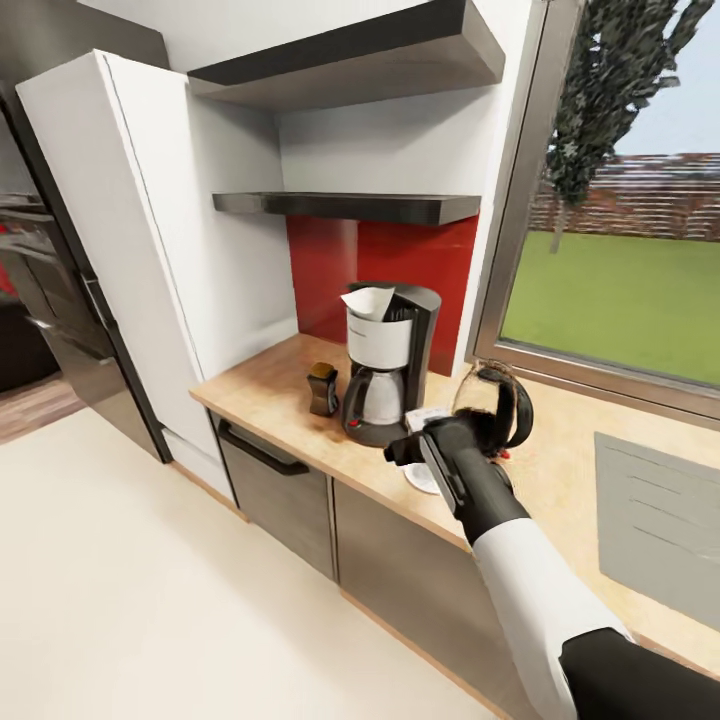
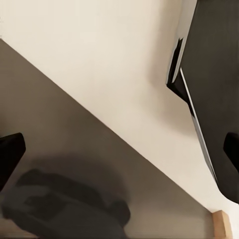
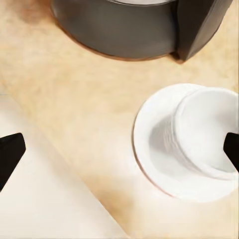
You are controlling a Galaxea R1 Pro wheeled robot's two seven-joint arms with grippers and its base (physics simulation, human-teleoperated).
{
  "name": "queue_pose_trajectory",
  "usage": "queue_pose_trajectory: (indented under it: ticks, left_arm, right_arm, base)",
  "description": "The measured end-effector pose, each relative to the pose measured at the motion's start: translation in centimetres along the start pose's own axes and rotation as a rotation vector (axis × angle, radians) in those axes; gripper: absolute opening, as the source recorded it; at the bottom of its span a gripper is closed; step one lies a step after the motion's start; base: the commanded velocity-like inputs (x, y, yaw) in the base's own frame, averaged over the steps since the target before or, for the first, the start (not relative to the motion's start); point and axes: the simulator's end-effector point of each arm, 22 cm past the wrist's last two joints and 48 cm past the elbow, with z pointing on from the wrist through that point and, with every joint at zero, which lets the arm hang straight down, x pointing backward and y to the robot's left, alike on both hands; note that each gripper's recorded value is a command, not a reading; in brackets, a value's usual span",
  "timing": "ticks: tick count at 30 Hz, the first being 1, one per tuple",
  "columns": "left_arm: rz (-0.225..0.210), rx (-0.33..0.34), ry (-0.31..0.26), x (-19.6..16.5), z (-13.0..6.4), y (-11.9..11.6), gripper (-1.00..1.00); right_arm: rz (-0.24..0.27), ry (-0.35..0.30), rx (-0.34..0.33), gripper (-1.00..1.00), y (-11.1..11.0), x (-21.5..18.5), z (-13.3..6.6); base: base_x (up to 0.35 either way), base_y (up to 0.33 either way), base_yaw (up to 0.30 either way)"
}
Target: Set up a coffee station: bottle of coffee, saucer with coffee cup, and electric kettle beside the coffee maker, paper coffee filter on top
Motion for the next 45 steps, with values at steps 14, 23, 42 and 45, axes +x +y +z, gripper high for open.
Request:
queue_pose_trajectory:
  ticks: [14, 23, 42, 45]
  left_arm:
    - [-0.008, -0.002, -0.013, -0.6, 0.0, 0.2, 1.00]
    - [-0.032, 0.002, -0.111, -5.3, -0.2, 0.1, 1.00]
    - [-0.040, 0.013, -0.124, -6.0, -0.4, -0.4, 1.00]
    - [-0.041, 0.015, -0.124, -6.0, -0.4, -0.5, 1.00]
  right_arm:
    - [-0.004, 0.019, -0.039, 1.00, 1.0, 0.7, 0.3]
    - [-0.010, 0.108, -0.055, 1.00, 1.6, 5.3, 3.0]
    - [-0.020, 0.168, -0.070, 1.00, 2.2, 10.0, 5.5]
    - [-0.022, 0.196, -0.075, 1.00, 2.5, 12.0, 6.2]
  base:
    - [-0.045, 0.044, 0.265]
    - [0.000, 0.000, 0.277]
    - [0.000, 0.000, 0.278]
    - [0.000, 0.000, 0.278]
